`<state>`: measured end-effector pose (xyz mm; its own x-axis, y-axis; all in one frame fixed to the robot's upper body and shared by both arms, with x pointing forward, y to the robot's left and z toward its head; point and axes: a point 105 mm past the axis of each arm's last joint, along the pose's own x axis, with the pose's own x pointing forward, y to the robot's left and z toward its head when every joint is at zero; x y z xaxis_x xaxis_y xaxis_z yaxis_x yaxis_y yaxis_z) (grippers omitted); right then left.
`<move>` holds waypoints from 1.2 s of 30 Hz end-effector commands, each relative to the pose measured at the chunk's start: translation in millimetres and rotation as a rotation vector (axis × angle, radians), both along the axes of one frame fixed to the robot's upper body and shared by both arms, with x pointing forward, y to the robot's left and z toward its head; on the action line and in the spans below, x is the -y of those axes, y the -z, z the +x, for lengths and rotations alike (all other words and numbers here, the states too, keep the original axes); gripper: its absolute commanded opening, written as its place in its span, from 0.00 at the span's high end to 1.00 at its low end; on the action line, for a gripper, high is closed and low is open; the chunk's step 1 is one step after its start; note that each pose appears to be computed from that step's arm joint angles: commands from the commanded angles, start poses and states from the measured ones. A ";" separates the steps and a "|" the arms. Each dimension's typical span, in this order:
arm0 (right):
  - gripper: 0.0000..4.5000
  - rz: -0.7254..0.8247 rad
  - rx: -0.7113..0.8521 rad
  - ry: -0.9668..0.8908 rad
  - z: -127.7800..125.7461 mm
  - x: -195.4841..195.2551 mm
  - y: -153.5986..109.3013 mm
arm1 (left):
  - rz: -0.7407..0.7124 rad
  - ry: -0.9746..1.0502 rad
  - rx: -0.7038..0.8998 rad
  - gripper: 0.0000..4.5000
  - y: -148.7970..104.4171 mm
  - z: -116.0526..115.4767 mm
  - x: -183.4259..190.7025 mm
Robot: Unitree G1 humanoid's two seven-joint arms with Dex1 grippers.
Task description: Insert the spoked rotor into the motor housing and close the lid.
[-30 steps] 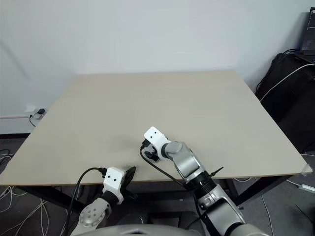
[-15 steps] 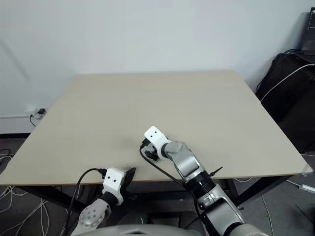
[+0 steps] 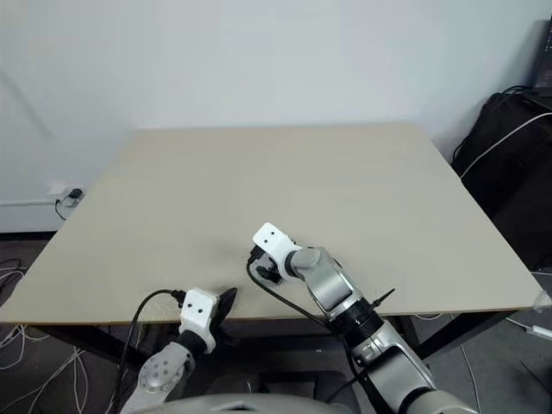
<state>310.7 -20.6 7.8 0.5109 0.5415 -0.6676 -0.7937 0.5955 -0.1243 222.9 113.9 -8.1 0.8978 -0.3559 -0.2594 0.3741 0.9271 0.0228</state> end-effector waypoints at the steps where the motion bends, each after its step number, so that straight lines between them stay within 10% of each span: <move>1: 0.29 -0.078 -0.071 0.046 -5.4 18.5 22.1 | 0.026 -0.031 0.036 1.00 -11.5 22.2 -12.9; 19: 0.29 -0.041 -0.052 0.074 -3.5 13.4 16.9 | -0.186 0.165 -0.178 1.00 -23.6 103.9 -24.0; 36: 0.29 -0.029 -0.043 0.086 -4.0 12.1 16.0 | -0.209 0.368 -0.385 1.00 -12.0 112.7 23.1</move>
